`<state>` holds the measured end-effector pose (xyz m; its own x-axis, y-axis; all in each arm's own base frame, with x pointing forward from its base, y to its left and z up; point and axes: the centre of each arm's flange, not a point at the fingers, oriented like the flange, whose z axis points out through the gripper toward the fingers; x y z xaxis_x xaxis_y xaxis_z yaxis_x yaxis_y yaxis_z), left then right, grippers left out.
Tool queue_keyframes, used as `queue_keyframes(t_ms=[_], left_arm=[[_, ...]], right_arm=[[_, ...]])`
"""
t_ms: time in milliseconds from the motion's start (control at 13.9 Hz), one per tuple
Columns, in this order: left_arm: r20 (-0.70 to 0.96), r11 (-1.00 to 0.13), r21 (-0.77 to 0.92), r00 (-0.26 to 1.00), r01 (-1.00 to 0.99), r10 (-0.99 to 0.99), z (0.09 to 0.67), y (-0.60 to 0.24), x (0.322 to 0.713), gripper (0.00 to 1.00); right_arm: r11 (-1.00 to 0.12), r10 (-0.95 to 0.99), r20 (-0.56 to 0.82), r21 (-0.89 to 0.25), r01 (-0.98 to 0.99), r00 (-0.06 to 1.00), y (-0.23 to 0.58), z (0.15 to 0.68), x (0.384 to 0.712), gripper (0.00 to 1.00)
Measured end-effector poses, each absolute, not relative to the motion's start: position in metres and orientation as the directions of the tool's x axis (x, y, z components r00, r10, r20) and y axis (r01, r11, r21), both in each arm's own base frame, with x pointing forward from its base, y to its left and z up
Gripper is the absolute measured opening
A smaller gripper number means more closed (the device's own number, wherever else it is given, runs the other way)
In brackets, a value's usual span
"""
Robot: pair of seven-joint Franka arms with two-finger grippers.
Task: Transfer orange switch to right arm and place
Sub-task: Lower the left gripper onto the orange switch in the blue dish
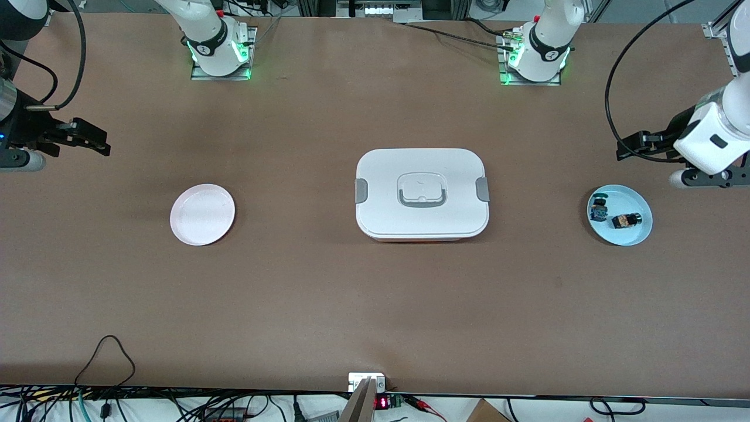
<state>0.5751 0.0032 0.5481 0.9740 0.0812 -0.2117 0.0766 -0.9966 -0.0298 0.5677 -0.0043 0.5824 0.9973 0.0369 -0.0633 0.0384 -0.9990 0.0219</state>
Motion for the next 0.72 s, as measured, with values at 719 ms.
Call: queue_keyframes(t_ms=[719], left_arm=[[-0.203,-0.969,-0.066,0.948,0.237,0.245,0.374,0.142,0.610,1.00]], right_arm=[[-0.999,0.031,-0.065,0.022,0.032,0.997,-0.007,0.582,0.568,1.00]])
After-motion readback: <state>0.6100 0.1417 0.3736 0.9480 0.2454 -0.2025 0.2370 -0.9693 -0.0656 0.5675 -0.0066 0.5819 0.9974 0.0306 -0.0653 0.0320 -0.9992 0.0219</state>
